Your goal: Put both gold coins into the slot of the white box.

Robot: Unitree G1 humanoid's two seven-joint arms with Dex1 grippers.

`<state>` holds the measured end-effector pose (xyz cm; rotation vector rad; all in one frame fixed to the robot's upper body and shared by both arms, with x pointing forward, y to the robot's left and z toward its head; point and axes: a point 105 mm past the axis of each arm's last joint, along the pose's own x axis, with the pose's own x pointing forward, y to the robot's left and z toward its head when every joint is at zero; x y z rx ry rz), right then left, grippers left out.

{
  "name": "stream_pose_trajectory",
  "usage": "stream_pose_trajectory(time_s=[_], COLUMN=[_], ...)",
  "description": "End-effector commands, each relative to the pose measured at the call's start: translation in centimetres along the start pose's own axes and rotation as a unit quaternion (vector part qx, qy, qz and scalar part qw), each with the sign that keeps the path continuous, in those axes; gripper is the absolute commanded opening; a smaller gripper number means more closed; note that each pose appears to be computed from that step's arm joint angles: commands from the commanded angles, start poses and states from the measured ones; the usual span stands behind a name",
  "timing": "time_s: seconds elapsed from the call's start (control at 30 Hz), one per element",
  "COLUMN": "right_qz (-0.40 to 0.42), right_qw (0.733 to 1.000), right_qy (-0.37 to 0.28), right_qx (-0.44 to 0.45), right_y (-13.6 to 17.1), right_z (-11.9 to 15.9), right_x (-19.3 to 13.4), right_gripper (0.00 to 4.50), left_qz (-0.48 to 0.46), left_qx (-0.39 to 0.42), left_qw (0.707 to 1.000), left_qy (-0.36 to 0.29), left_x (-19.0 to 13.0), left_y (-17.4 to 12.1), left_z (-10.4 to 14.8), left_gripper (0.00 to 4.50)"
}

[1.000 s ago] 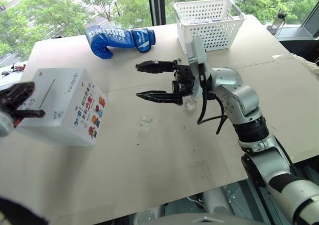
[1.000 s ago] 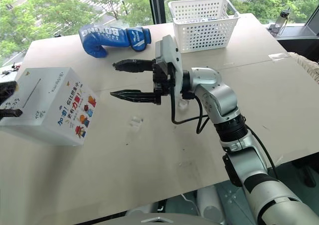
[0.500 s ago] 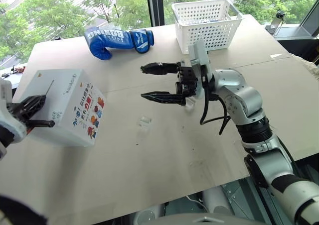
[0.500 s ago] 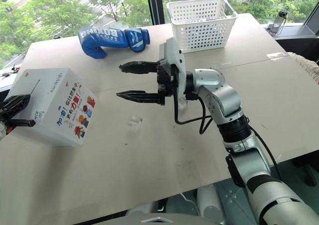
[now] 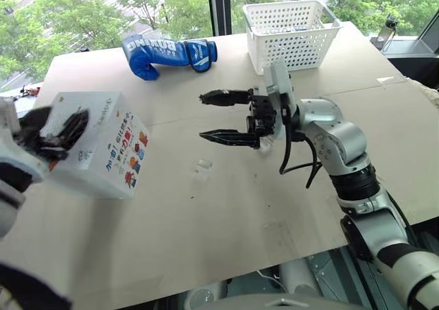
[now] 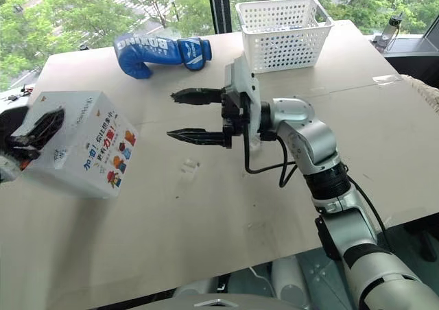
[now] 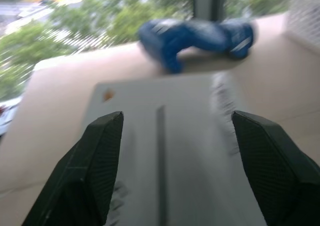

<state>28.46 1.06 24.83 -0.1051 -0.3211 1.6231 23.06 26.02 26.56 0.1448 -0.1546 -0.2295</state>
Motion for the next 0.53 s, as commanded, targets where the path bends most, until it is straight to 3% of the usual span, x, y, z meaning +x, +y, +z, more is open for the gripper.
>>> stream_pose_trajectory(time_s=[0.03,0.17,0.27,0.4,0.53], right_qz=[-0.026,-0.075,-0.129,-0.181,-0.202], right_qw=[1.000,0.995,0.986,0.968,0.957], right_qy=[0.012,0.061,0.090,0.155,0.195], right_qx=[0.004,0.040,0.062,0.077,0.067], right_y=[0.6,1.8,3.1,4.9,6.0], right_z=[-0.5,-3.6,-6.1,-10.5,-13.3], right_x=[-3.3,-8.0,-11.5,-15.4,-17.9], right_gripper=[3.64,3.64,3.64,3.64,3.64], left_qz=[-0.113,-0.128,-0.126,-0.128,-0.140], left_qx=[0.017,0.007,-0.044,-0.031,-0.017], left_qw=[0.993,0.987,0.985,0.979,0.975], left_qy=[0.016,0.100,0.111,0.155,0.172], left_x=[-0.8,-1.6,-2.4,-4.2,-5.5], left_y=[-6.4,-10.1,-12.2,-12.6,-12.4], left_z=[-1.0,-6.3,-9.1,-13.3,-15.5], left_gripper=[3.40,3.40,3.40,3.40,3.40])
